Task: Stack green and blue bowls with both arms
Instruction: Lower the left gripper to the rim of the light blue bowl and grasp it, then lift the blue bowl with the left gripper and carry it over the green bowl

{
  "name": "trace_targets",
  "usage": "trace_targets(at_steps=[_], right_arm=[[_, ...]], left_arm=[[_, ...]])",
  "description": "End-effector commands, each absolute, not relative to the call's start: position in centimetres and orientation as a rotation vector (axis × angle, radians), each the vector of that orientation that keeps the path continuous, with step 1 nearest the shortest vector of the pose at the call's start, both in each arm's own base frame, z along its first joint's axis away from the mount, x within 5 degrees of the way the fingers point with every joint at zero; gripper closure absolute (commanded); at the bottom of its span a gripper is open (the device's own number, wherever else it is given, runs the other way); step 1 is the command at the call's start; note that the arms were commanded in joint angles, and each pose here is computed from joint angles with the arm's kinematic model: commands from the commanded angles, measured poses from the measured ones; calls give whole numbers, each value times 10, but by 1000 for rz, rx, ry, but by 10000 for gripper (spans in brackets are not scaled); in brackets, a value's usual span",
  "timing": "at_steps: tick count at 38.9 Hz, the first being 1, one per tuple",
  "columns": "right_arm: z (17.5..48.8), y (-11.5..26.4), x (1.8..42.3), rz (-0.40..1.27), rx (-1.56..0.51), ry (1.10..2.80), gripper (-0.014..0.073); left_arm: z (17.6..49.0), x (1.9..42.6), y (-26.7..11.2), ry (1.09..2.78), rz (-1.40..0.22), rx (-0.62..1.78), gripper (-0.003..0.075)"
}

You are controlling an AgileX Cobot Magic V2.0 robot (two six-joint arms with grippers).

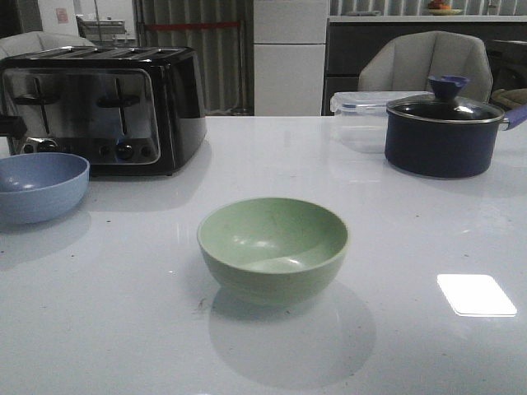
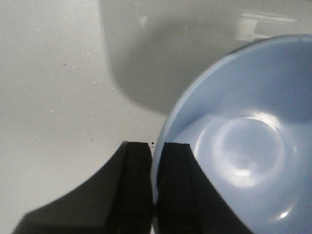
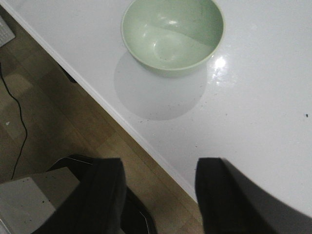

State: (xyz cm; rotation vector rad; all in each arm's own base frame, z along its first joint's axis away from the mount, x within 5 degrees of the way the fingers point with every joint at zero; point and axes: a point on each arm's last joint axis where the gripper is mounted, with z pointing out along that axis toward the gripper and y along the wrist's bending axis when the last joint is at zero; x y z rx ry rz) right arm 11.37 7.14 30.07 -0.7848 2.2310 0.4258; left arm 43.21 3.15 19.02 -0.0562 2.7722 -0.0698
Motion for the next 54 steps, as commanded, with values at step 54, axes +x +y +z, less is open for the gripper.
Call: trace_targets(at_steps=[54], right_arm=[[312,72,117,429,-744,2168,144]], left_arm=[[317,326,-212,2433,-547,890,622]])
